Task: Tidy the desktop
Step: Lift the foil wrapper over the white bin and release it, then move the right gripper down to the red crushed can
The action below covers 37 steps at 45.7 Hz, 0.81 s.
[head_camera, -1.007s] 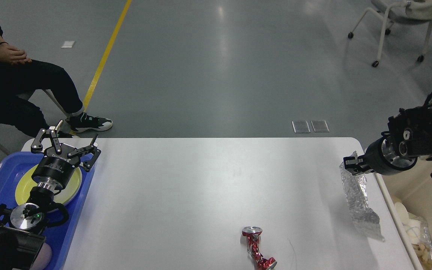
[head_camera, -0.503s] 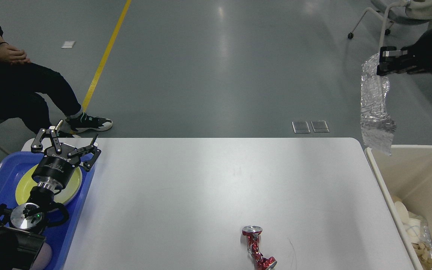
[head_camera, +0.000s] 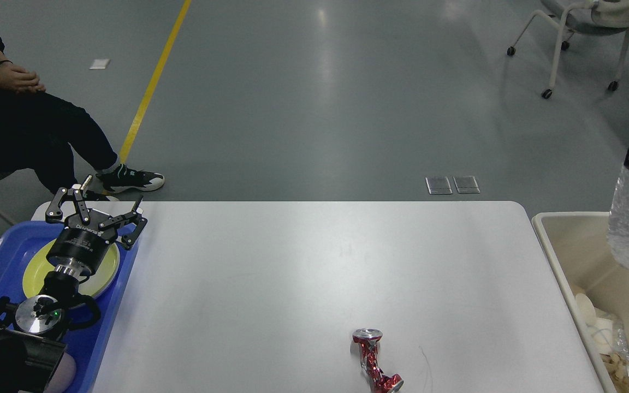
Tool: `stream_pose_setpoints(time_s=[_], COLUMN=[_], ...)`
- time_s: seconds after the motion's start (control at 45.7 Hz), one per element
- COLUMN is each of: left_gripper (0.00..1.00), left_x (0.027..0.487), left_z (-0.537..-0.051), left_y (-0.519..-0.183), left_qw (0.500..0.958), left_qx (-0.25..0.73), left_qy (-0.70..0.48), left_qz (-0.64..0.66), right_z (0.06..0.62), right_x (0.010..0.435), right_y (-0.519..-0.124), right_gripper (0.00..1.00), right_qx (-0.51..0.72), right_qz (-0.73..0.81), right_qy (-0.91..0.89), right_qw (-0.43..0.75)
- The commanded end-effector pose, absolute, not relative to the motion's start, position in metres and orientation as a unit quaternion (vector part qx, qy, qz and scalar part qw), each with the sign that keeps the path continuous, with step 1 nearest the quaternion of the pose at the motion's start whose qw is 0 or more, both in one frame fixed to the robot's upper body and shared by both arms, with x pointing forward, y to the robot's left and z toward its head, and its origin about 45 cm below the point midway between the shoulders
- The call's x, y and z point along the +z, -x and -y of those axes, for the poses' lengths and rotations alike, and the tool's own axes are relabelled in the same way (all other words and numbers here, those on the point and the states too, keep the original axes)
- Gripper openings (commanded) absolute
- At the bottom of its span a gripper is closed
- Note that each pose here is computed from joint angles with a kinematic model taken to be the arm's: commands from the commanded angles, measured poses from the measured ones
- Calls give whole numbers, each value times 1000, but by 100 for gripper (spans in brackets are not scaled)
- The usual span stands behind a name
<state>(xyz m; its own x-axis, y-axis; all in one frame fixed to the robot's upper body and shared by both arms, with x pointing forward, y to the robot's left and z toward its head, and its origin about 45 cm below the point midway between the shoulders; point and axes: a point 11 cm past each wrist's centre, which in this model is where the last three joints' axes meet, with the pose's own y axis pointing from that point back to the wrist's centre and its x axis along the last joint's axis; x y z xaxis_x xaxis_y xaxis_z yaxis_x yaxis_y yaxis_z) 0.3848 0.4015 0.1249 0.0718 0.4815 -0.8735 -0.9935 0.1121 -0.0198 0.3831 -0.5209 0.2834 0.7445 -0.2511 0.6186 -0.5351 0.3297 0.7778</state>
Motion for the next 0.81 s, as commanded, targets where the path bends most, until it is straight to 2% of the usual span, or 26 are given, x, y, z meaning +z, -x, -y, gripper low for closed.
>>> stream_pose_setpoints(time_s=[0.0,0.109,0.131,0.175,0.241,0.263,0.481,0.569,0.678,0.788], left_gripper=[97,97,97,97,97,97,97,96,97,97], left_x=[125,125,125,125,125,125,125,125,125,125], left_z=[-402,-402,-402,-402,-402,-401,-402,-401,-402,-401], left_y=[-385,-385,-385,-385,-385,-385,-385,-385,-385,-385], left_qw=[646,646,646,646,646,646,646,646,646,646], left_qx=[571,571,571,571,571,570,571,570,571,570], left_qy=[344,344,345,345,344,345,344,344,344,344], left_qz=[-372,-372,-372,-372,-372,-372,-372,-372,-372,-372], right_z=[558,573,574,575,575,575,566,544,514,483], right_x=[228,183,176,166,162,162,147,149,184,209], right_y=[-359,-337,-335,-333,-340,-342,-340,-358,-396,-414], right_gripper=[0,0,7,32,89,100,100,100,100,100], right_qx=[94,57,53,52,64,66,60,71,99,109], right_qz=[348,368,371,380,396,400,392,385,392,383], right_qy=[-529,-524,-524,-522,-516,-515,-523,-541,-563,-591], right_qw=[768,766,765,762,757,756,754,744,721,702])
